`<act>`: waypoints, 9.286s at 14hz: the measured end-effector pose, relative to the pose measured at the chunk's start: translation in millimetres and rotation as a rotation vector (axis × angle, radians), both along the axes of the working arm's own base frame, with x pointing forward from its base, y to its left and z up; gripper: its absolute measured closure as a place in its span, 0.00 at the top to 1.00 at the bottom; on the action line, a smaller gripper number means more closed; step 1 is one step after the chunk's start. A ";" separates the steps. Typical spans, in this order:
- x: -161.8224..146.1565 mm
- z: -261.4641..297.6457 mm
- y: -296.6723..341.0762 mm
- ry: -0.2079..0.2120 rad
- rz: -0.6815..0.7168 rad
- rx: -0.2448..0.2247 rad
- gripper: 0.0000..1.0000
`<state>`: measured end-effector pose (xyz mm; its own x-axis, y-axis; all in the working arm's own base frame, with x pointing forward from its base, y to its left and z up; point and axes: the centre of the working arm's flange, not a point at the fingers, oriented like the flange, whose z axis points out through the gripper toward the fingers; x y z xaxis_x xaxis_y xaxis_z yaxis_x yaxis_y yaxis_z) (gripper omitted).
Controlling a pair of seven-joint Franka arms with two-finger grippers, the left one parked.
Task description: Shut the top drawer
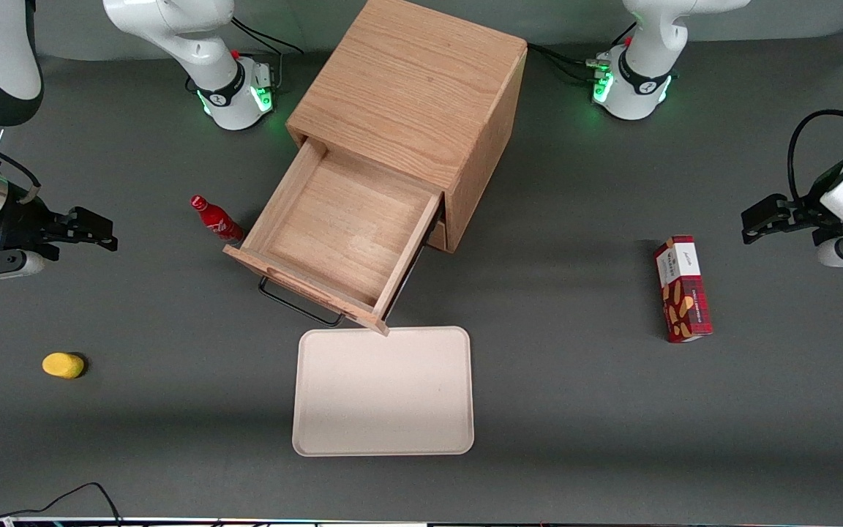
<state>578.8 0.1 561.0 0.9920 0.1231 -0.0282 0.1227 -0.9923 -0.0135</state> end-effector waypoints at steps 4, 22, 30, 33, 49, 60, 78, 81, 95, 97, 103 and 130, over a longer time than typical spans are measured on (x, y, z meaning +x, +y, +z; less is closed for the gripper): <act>0.0 0.0 -0.1 0.000 0.000 0.000 1.00; 2.0 10.7 35.3 -0.024 0.064 0.004 1.00; -10.1 19.6 166.4 -0.047 0.296 0.035 1.00; -10.7 19.6 211.6 -0.056 0.388 0.045 1.00; 60.3 -57.1 213.4 -0.140 0.671 0.173 1.00; 74.9 -120.3 217.2 -0.062 0.670 0.189 1.00; 81.3 -162.6 223.4 -0.019 0.677 0.242 1.00; 83.6 -161.0 221.7 -0.025 0.674 0.243 1.00; 90.8 -180.3 211.9 -0.008 0.649 0.295 1.00; 91.6 -181.4 214.3 -0.010 0.636 0.325 1.00; 92.7 -185.0 215.0 -0.006 0.625 0.338 1.00; 55.3 -194.4 257.3 0.109 0.502 0.337 1.00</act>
